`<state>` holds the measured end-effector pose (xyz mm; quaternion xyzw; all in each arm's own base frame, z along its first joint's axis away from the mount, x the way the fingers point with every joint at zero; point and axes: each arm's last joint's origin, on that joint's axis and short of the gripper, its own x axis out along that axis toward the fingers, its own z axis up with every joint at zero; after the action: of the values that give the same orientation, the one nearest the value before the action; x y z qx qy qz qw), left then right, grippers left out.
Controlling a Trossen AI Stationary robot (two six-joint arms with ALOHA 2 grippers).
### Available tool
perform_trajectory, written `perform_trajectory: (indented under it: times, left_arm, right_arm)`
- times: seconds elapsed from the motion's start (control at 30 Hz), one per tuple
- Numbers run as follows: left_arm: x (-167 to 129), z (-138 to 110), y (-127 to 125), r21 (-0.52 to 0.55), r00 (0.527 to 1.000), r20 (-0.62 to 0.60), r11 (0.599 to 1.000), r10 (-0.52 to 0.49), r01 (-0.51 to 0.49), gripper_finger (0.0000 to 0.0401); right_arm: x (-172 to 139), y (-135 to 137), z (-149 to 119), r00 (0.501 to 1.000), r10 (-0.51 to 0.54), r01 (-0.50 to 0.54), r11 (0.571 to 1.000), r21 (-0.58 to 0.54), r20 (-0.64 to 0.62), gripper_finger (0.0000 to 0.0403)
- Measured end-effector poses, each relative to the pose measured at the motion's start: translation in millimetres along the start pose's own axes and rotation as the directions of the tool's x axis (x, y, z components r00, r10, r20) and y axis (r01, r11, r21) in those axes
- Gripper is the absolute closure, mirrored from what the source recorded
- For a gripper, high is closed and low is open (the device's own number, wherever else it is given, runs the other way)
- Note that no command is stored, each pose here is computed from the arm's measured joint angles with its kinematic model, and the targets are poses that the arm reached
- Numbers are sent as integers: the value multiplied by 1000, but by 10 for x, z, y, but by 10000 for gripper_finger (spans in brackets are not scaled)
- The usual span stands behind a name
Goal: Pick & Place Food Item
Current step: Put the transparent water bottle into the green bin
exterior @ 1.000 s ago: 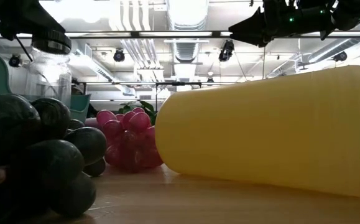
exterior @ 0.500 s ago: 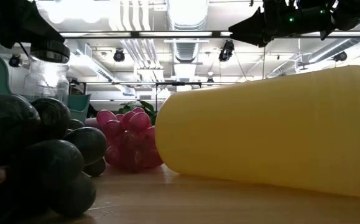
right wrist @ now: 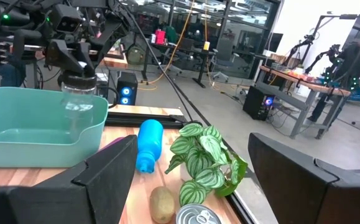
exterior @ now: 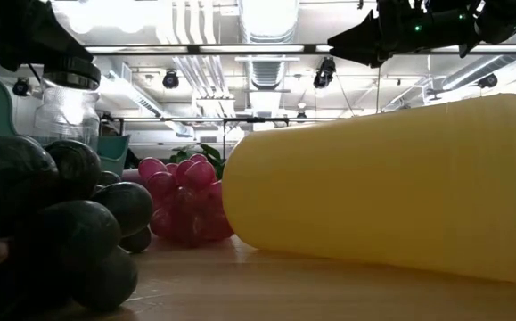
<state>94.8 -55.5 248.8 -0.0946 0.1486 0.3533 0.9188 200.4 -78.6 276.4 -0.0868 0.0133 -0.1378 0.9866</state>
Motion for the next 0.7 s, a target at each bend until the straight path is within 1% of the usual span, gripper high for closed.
perform_trajectory:
  times: [0.17, 0.3, 0.47, 0.7]
  left_arm:
    - [0, -2, 1, 4, 1000, -6, 1000, 0, 0, 206]
    - [0, -3, 4, 8, 1000, -6, 1000, 2, -2, 178]
    - [-12, 29, -3, 8, 1000, -16, 1000, -3, 3, 172]
    - [-69, 188, -37, 54, 1000, -9, 998, -25, 26, 171]
  right_arm:
    - [0, 0, -1, 1000, 0, 0, 1000, 0, 0, 97]
    - [0, 0, 0, 1000, 0, 0, 1000, 0, 0, 97]
    - [0, 0, 1, 1000, 0, 0, 1000, 0, 0, 97]
    - [0, 0, -1, 1000, 0, 0, 1000, 0, 0, 97]
